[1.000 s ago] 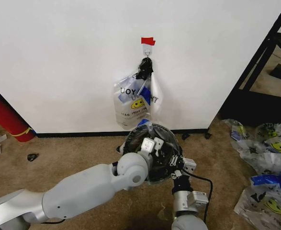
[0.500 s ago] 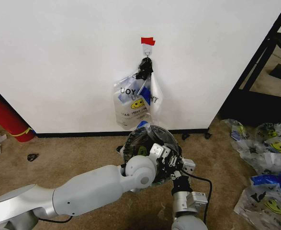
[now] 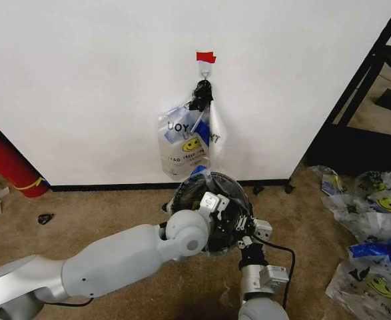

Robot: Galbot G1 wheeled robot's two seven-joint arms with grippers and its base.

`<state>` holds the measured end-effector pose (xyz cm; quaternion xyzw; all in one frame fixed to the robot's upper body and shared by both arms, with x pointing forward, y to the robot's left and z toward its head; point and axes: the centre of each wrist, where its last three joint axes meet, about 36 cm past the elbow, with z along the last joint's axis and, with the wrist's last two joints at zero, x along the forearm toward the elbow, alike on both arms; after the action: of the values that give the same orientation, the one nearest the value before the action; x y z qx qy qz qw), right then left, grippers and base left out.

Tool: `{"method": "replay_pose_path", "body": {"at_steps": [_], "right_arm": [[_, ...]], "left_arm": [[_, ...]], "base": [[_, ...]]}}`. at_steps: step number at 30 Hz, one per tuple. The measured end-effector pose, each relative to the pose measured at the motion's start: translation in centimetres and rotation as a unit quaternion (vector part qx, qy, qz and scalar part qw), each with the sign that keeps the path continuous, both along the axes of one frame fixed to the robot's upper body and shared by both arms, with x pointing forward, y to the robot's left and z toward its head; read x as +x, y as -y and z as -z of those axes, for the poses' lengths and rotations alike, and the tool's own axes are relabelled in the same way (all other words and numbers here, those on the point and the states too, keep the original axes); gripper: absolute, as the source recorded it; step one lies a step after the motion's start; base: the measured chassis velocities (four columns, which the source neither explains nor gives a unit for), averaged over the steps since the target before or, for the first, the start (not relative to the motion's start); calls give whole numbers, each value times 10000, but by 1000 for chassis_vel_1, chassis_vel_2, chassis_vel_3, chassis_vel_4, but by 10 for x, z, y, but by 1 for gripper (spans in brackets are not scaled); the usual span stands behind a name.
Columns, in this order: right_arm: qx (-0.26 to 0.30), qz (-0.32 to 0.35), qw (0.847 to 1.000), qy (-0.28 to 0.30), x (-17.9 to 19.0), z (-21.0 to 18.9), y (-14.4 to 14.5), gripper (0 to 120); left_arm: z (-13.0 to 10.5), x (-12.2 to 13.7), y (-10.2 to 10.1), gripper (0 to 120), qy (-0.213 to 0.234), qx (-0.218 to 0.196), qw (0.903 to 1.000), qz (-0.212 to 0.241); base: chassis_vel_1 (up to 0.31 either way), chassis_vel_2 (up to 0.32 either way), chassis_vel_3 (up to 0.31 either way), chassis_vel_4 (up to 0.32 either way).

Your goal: Pick up the garbage bag from the wall and place it over the trash bin.

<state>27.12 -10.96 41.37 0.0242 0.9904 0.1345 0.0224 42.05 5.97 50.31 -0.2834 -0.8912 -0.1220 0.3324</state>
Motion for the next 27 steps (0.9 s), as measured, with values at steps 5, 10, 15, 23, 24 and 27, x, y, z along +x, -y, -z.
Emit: {"method": "replay_pose_path", "body": {"at_steps": [5, 10, 15, 23, 24, 27], "right_arm": [[-3, -9, 10000, -21, 0, 2, -1, 0], [0, -27, 10000, -42, -1, 2, -3, 0], [-10, -27, 10000, -58, -1, 3, -3, 0], [7, -8, 10000, -63, -1, 3, -3, 0], [9, -6, 10000, -67, -1, 3, -3, 0], [18, -8, 10000, -76, -2, 3, -3, 0]], "left_arm": [[-1, -4, -14, 0, -51, 288, 9995, 85], [3, -10, -8, 0, -240, 254, 9990, 278], [-1, -12, 0, 0, -451, 78, 9979, 456], [-4, -9, 12, 0, -569, -332, 9965, 506], [-2, -8, 14, 0, -538, -409, 9966, 470], [3, -7, 17, 0, -471, -618, 9964, 338]], "base": [[0, 0, 0, 0], [0, 0, 0, 0], [0, 0, 0, 0], [0, 0, 0, 0], [0, 0, 0, 0], [0, 0, 0, 0]]}}
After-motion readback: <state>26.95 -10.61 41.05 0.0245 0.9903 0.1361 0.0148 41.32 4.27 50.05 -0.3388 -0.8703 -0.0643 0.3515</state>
